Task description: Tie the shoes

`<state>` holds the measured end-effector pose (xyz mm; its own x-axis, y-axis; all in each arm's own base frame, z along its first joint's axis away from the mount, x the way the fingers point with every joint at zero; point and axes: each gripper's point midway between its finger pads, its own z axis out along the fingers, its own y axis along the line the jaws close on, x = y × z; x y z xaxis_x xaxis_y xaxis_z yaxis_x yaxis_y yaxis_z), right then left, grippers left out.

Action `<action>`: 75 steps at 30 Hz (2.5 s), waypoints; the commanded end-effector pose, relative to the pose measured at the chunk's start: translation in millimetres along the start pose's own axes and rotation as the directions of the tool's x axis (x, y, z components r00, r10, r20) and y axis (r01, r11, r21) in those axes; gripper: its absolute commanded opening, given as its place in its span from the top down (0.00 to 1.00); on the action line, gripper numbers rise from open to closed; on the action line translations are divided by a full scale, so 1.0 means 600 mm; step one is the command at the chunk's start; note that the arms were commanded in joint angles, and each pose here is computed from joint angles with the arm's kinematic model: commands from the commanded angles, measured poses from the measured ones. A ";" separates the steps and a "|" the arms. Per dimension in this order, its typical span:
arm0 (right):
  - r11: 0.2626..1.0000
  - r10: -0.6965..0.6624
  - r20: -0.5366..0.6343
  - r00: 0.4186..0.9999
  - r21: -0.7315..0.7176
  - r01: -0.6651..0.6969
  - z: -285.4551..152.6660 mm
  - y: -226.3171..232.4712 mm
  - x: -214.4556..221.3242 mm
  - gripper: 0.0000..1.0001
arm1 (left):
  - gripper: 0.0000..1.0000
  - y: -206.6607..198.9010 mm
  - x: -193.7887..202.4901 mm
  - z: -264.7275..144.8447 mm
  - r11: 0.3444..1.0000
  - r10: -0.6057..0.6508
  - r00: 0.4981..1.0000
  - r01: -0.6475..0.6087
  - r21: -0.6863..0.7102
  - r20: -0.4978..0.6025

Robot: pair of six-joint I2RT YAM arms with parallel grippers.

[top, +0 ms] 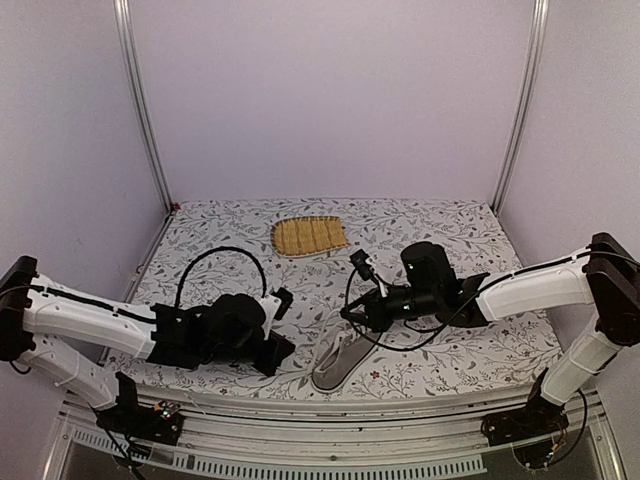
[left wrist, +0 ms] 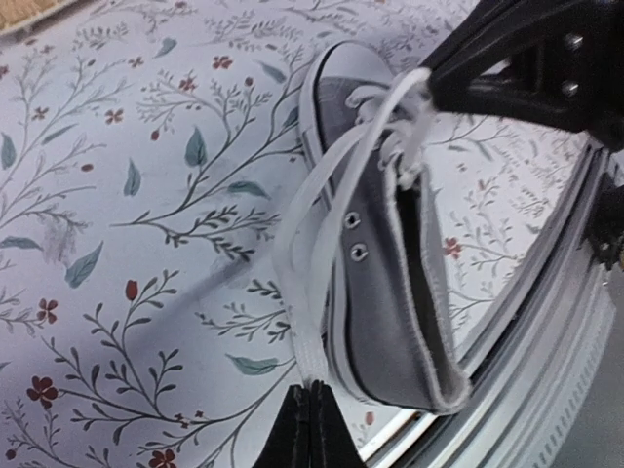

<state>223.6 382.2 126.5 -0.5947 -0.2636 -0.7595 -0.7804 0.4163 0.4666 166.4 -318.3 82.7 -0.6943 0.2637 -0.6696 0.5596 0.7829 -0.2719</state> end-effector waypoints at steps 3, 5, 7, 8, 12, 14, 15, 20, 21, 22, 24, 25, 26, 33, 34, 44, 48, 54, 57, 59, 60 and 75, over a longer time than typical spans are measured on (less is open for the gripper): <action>1.000 -0.018 0.065 0.998 -0.003 0.018 -0.001 0.012 -0.038 0.98 | 1.00 -0.092 -0.044 -0.038 0.960 -0.046 0.995 0.021 0.281 0.083; 1.000 -0.013 0.068 0.998 -0.001 0.013 0.001 0.011 -0.040 0.98 | 1.00 -0.110 -0.049 -0.043 0.944 -0.045 0.995 0.014 0.330 0.087; 1.000 -0.010 0.072 0.997 -0.001 0.010 0.002 0.010 -0.042 0.98 | 1.00 -0.132 -0.060 -0.048 0.923 -0.046 0.994 0.004 0.384 0.102; 1.000 -0.007 0.074 0.997 -0.001 0.007 0.003 0.010 -0.043 0.98 | 1.00 -0.143 -0.067 -0.050 0.913 -0.051 0.993 0.001 0.408 0.111; 1.000 0.006 0.079 0.997 0.009 -0.007 0.006 0.005 -0.043 0.98 | 1.00 -0.191 -0.091 -0.041 0.879 -0.031 0.990 -0.040 0.475 0.141; 1.000 0.015 0.082 0.997 0.020 -0.017 0.007 0.001 -0.043 0.98 | 1.00 -0.215 -0.099 -0.026 0.872 -0.005 0.990 -0.064 0.485 0.140; 0.999 0.021 0.084 0.996 0.023 -0.023 0.007 0.000 -0.044 0.98 | 1.00 -0.226 -0.097 -0.016 0.869 0.012 0.991 -0.075 0.489 0.130; 0.999 0.032 0.099 0.995 0.031 -0.035 0.005 -0.002 -0.049 0.98 | 1.00 -0.273 -0.074 0.020 0.841 0.082 0.993 -0.113 0.528 0.081; 0.999 0.033 0.104 0.994 0.031 -0.036 0.004 -0.001 -0.051 0.98 | 1.00 -0.273 -0.066 0.028 0.845 0.092 0.994 -0.111 0.523 0.062; 0.999 0.032 0.108 0.994 0.030 -0.035 0.004 0.000 -0.053 0.98 | 1.00 -0.270 -0.064 0.030 0.851 0.095 0.994 -0.110 0.513 0.055; 0.999 0.033 0.110 0.993 0.025 -0.036 0.003 0.001 -0.053 0.98 | 0.87 -0.258 -0.059 0.031 0.866 0.100 0.994 -0.110 0.488 0.048; 0.999 0.033 0.109 0.993 0.021 -0.036 0.004 0.002 -0.053 0.98 | 0.78 -0.248 -0.054 0.030 0.875 0.100 0.994 -0.109 0.473 0.045; 0.999 0.034 0.105 0.994 0.018 -0.036 0.004 0.002 -0.051 0.98 | 0.71 -0.237 -0.053 0.025 0.884 0.094 0.994 -0.107 0.455 0.051; 1.000 0.023 0.096 0.995 -0.018 -0.022 0.006 0.011 -0.042 0.98 | 0.42 -0.163 -0.055 -0.017 0.925 0.021 0.994 -0.058 0.376 0.103; 0.999 0.022 0.092 0.996 -0.026 -0.020 0.006 0.012 -0.039 0.98 | 0.42 -0.150 -0.059 -0.019 0.934 0.014 0.994 -0.053 0.353 0.111; 0.993 0.004 0.069 0.998 -0.116 0.004 0.002 0.038 -0.024 0.98 | 0.37 -0.079 -0.144 0.008 0.966 -0.057 0.975 0.000 0.258 0.216; 0.994 0.002 0.067 0.998 -0.113 0.005 0.000 0.037 -0.020 0.98 | 0.39 -0.086 -0.159 0.024 0.960 -0.047 0.973 -0.019 0.280 0.226; 0.996 0.015 0.072 0.997 -0.093 -0.008 -0.001 0.030 -0.021 0.98 | 0.42 -0.106 -0.172 0.045 0.946 -0.032 0.974 -0.043 0.320 0.226; 0.997 0.023 0.076 0.997 -0.080 -0.017 -0.002 0.028 -0.023 0.98 | 0.43 -0.116 -0.171 0.057 0.939 -0.029 0.976 -0.046 0.340 0.214; 0.997 0.025 0.076 0.997 -0.075 -0.019 -0.002 0.026 -0.022 0.98 | 0.46 -0.118 -0.171 0.064 0.939 -0.028 0.978 -0.046 0.341 0.209; 0.997 0.025 0.074 0.997 -0.073 -0.020 -0.002 0.026 -0.021 0.98 | 0.47 -0.118 -0.169 0.069 0.939 -0.026 0.979 -0.046 0.340 0.205; 0.998 0.035 0.081 0.996 -0.056 -0.030 -0.011 0.024 -0.021 0.95 | 1.00 -0.099 -0.161 0.098 0.959 -0.038 0.980 -0.020 0.284 0.195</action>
<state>223.8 384.9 132.1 -0.6181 -0.1980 -0.7607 -0.7604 0.3961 0.5147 215.9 -419.4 112.5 -0.6325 0.1617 -0.7575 0.6821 0.5796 -0.4459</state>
